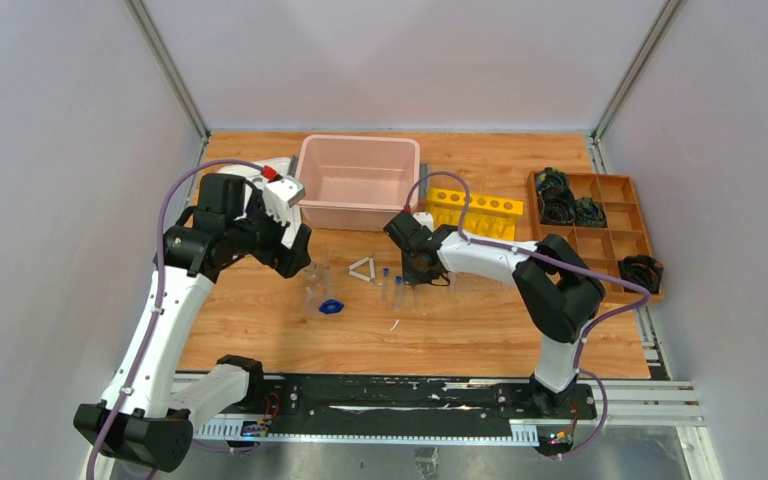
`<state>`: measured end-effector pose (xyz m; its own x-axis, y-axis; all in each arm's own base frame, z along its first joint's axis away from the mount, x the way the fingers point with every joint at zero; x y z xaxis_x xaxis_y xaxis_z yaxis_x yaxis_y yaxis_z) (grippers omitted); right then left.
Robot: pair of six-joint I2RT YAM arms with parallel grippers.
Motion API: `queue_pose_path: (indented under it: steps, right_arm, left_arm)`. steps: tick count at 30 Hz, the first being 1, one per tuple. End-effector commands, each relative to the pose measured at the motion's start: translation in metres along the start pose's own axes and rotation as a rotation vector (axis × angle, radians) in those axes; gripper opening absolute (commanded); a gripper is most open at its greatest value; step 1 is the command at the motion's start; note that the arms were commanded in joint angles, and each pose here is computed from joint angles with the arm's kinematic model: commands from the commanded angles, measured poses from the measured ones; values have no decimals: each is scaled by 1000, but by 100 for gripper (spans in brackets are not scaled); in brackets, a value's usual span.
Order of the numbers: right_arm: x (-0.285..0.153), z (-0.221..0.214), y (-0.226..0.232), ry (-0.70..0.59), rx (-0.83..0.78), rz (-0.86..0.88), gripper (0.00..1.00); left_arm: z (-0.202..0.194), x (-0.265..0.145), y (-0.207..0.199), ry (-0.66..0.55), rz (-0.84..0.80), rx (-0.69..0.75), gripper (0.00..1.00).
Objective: Organize the chemistry lab equipment
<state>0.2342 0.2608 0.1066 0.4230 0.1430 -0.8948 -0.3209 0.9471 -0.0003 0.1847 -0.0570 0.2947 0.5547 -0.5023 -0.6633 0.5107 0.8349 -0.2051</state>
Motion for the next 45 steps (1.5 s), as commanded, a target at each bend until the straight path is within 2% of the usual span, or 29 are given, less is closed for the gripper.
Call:
queue_pose_path:
  steps: [1,7,11,21,27,32,38,45]
  right_arm:
    - [-24,7,-2,-35,24,0,0]
    - [-80,30,3,-177,26,107,0]
    - [-125,52,27,-313,-7,254,0]
    - [-221,95,93,-841,-42,572,0]
    - [-253,102,106,-1013,-28,653,0]
    - [-272,97,110,-1088,-18,707,0]
    - [-284,93,109,-1122,-17,725,0]
    - [-281,89,111,-1119,-26,727,2]
  left_arm:
    - [5,-7,-4,-43,-6,16,100]
    - [10,-11,-10,-69,-46,14,100]
    - [21,-20,-12,-109,-38,28,100]
    - [38,-44,-41,-199,-244,-12,99]
    - [39,-48,-54,-194,-379,-38,94]
    - [39,-44,-59,-168,-460,-59,79]
    - [41,-42,-63,-146,-536,-77,64]
    - [41,-41,-63,-140,-553,-80,32]
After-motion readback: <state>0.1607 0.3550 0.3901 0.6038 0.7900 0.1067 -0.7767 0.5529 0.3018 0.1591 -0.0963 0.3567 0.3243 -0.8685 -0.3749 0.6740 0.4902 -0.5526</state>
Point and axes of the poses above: each gripper's point midway between its finger pads, its own x axis out along the fingers, its own y axis along the line the jaws close on, z = x × y, the point moved 9 cm from there along -x, back along the fingers, and after that the axes turned 13 degrees about -x, right-handed, at the moved point
